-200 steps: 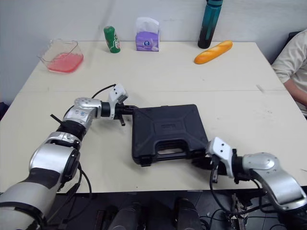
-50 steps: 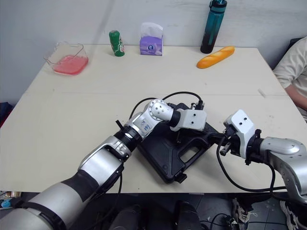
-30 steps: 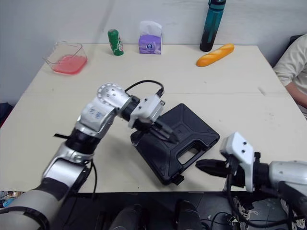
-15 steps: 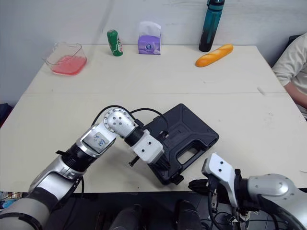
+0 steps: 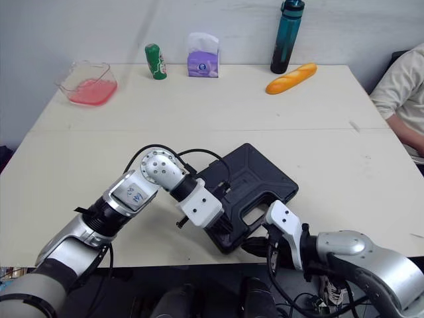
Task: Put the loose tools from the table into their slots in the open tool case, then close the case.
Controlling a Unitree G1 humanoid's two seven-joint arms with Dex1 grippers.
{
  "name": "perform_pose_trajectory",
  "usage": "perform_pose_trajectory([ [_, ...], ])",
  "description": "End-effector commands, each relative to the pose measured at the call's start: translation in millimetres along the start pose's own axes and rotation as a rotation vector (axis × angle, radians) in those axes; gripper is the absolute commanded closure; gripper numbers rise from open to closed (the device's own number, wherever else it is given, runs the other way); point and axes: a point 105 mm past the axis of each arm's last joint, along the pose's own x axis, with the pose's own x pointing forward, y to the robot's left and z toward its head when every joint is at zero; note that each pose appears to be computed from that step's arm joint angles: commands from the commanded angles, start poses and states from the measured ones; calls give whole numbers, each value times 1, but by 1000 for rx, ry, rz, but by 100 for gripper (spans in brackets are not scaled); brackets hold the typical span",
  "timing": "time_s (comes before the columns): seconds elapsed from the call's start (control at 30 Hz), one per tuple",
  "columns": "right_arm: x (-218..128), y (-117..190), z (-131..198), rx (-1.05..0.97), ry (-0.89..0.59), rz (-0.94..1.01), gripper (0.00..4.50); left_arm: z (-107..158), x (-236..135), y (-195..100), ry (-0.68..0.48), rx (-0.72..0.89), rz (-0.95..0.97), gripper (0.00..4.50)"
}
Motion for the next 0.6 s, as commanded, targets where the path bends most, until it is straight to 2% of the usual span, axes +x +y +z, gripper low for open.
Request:
perform_pose_trajectory([
  [0.03, -5, 3, 29, -74, -103, -13, 445, -30, 23, -22, 83, -134, -95, 450],
  [0.2, -21, 6, 21, -129, -36, -31, 445, -31, 15, -16, 57, -190, -35, 450],
  [0.3, -44, 7, 22, -185, -22, -73, 445, -17, -5, -2, -121, -323, 82, 450],
  [0.4, -78, 4, 33, -181, -58, -117, 445, 0, -48, 9, -369, -531, 207, 450],
  [0.43, -90, 3, 37, -187, -64, -133, 385, 3, -63, 9, -432, -584, 248, 387],
  [0.47, -97, 3, 38, -191, -66, -142, 355, 5, -71, 9, -465, -613, 272, 355],
  [0.53, -115, 0, 42, -195, -72, -191, 259, 2, -91, 6, -499, -674, 359, 262],
  [0.6, -138, -5, 48, -199, -83, -249, 162, -3, -120, -10, -533, -739, 455, 166],
])
